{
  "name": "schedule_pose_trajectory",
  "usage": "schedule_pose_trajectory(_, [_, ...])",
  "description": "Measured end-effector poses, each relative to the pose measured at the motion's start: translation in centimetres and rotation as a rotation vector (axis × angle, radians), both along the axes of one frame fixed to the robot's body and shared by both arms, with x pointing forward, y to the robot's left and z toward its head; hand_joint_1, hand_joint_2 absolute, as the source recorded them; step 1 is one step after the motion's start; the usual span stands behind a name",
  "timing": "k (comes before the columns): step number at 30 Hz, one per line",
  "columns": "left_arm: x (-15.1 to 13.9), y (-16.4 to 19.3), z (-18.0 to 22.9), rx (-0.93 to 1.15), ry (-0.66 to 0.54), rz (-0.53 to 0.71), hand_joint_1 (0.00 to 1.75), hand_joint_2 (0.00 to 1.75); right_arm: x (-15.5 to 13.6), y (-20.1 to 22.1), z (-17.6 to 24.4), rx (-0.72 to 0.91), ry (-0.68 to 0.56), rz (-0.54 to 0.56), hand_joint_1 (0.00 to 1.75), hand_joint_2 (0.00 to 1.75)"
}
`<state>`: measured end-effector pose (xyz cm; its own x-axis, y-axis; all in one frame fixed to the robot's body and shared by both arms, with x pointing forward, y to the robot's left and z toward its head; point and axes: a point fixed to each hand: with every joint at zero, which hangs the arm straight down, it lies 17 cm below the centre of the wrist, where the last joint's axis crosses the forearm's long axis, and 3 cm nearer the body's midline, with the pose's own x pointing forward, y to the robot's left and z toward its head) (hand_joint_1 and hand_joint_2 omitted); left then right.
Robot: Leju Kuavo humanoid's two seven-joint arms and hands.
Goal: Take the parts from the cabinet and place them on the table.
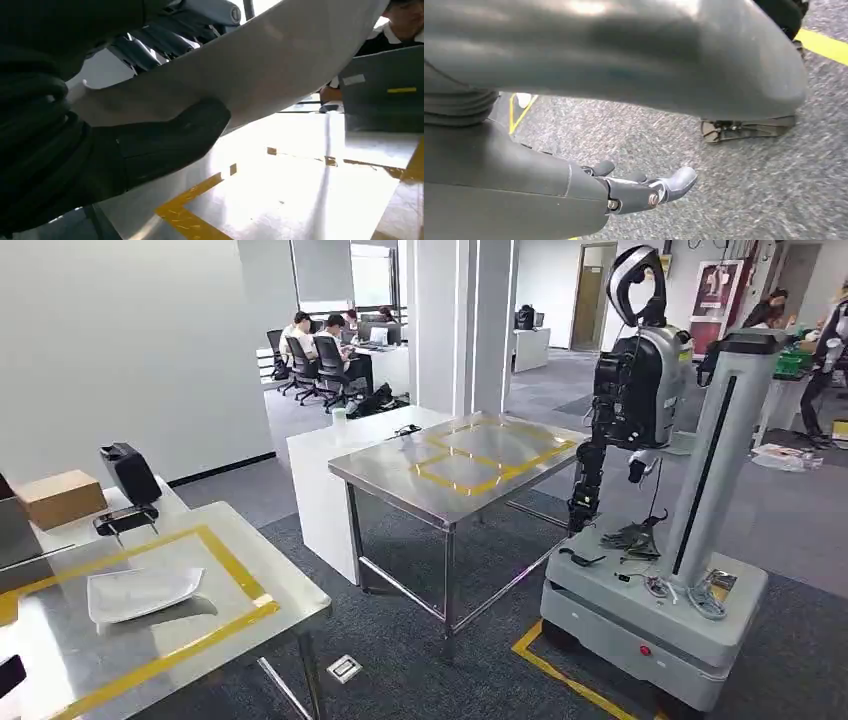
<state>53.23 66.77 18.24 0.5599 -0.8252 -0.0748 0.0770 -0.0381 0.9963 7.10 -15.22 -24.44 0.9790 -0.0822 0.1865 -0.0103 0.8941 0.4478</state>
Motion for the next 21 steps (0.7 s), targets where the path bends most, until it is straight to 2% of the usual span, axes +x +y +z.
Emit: schedule_pose_trajectory(21, [0.74,-0.81,0.48,-0.002,-0.009,-0.025,1.75,1.75,-0.17,-0.17,-0.05,-0.002,-0.003,-0.005,0.0,0.0])
